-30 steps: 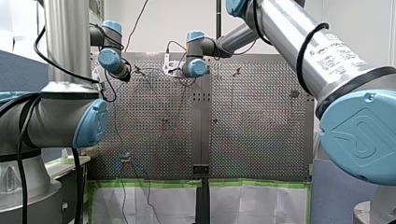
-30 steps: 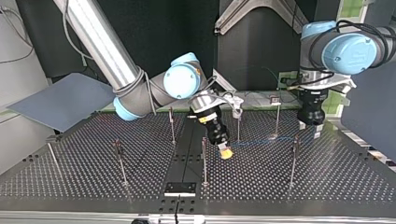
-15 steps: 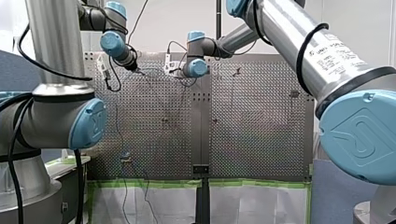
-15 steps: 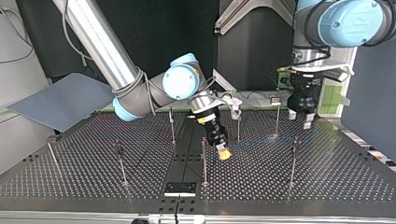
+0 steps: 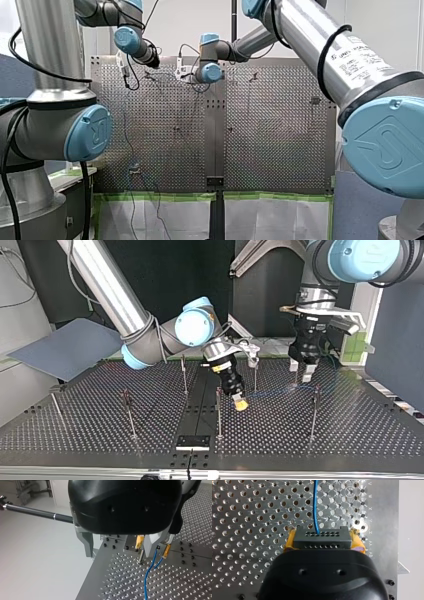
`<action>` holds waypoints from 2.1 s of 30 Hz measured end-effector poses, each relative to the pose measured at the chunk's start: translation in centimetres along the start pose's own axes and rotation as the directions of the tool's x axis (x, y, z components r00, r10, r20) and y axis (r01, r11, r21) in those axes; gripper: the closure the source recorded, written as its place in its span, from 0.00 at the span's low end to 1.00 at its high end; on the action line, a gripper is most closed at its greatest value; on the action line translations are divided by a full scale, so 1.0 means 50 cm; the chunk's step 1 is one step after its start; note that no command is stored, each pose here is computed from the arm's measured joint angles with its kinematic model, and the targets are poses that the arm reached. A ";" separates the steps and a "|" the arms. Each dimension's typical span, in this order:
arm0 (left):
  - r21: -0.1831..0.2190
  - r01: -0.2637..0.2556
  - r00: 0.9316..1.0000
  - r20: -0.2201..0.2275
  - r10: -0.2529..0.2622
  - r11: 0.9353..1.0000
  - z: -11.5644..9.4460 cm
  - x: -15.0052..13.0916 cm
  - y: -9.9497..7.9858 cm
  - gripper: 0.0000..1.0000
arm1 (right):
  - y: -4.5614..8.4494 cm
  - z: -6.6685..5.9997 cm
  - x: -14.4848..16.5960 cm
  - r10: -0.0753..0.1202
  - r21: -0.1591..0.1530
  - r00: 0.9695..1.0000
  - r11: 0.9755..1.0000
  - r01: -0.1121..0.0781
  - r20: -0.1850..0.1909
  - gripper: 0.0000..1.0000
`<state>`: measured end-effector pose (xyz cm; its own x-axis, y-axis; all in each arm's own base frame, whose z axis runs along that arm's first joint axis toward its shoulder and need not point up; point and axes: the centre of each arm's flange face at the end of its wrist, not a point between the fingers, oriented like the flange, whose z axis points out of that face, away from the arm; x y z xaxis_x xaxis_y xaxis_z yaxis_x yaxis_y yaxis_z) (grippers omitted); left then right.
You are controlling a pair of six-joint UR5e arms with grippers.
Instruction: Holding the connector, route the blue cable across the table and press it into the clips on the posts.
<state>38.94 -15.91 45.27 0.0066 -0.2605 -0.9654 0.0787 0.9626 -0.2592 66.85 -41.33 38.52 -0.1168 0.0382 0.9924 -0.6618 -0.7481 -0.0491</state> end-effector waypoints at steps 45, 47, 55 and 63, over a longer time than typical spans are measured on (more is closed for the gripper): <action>-0.115 -0.071 0.997 -0.044 0.066 0.991 0.251 0.181 0.046 0.73 | 0.007 0.000 -0.002 0.002 0.001 1.000 1.000 -0.002 0.007 1.00; -0.127 -0.072 0.997 -0.038 0.068 0.989 0.251 0.179 0.048 0.93 | 0.006 0.000 -0.002 0.002 0.001 1.000 1.000 -0.002 0.009 1.00; -0.171 -0.065 0.998 -0.035 0.060 0.983 0.246 0.177 0.055 1.00 | -0.002 -0.004 -0.005 0.003 0.002 1.000 1.000 -0.003 0.021 1.00; -0.209 -0.089 0.993 -0.097 0.070 0.974 0.218 0.208 0.059 1.00 | -0.008 -0.014 -0.023 0.004 -0.014 0.998 1.000 -0.003 0.059 1.00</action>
<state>50.12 -16.60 34.77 -0.0846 -0.1841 -0.9793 -0.1327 0.9761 -0.1720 66.73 -40.62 37.33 -0.0757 -0.0037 0.9971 -0.6714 -0.7392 -0.0537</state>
